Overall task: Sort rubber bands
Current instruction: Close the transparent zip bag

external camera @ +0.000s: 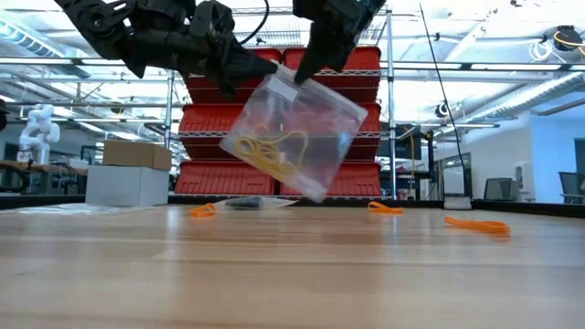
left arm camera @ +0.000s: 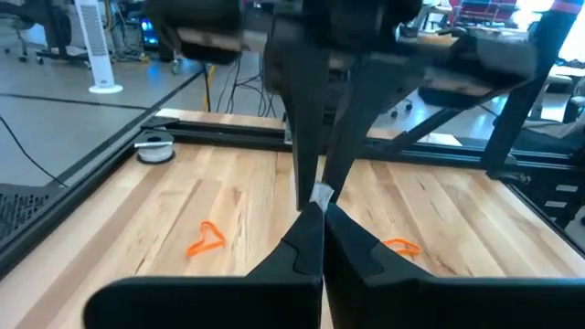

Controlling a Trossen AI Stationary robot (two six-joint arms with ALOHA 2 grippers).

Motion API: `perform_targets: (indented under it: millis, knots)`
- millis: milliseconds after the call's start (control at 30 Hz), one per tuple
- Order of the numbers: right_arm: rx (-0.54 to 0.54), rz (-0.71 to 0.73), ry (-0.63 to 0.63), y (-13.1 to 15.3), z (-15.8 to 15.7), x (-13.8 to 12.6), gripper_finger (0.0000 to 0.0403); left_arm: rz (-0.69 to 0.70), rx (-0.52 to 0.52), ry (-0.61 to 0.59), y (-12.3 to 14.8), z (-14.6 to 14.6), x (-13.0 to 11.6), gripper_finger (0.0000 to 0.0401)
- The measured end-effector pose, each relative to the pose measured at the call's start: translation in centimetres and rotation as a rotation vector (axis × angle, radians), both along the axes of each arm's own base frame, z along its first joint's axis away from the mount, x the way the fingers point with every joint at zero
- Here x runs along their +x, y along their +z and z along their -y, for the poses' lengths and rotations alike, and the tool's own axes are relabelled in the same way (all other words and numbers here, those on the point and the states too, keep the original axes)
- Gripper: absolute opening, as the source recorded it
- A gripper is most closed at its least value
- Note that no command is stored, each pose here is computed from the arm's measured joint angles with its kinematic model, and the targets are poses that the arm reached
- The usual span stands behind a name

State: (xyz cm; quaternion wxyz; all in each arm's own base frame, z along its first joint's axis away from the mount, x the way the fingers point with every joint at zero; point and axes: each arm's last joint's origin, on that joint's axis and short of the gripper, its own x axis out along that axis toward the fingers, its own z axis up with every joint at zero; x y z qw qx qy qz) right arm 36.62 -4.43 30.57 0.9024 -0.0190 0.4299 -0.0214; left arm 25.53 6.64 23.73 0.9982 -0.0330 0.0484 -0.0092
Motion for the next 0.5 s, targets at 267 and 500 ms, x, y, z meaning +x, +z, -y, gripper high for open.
perform_targets:
  millis: [267, 500]
  knots:
    - [0.021, -0.143, -0.047, -0.8, 0.0, -1.1, 0.0011, 0.024, 0.025, 0.003, 0.8, 0.1, -0.5, 0.0000]
    - [-0.001, -0.243, -0.098, -1.3, 0.0, -2.0, 0.0011, 0.008, 0.030, 0.024, 1.0, 0.2, -0.9, 0.0000]
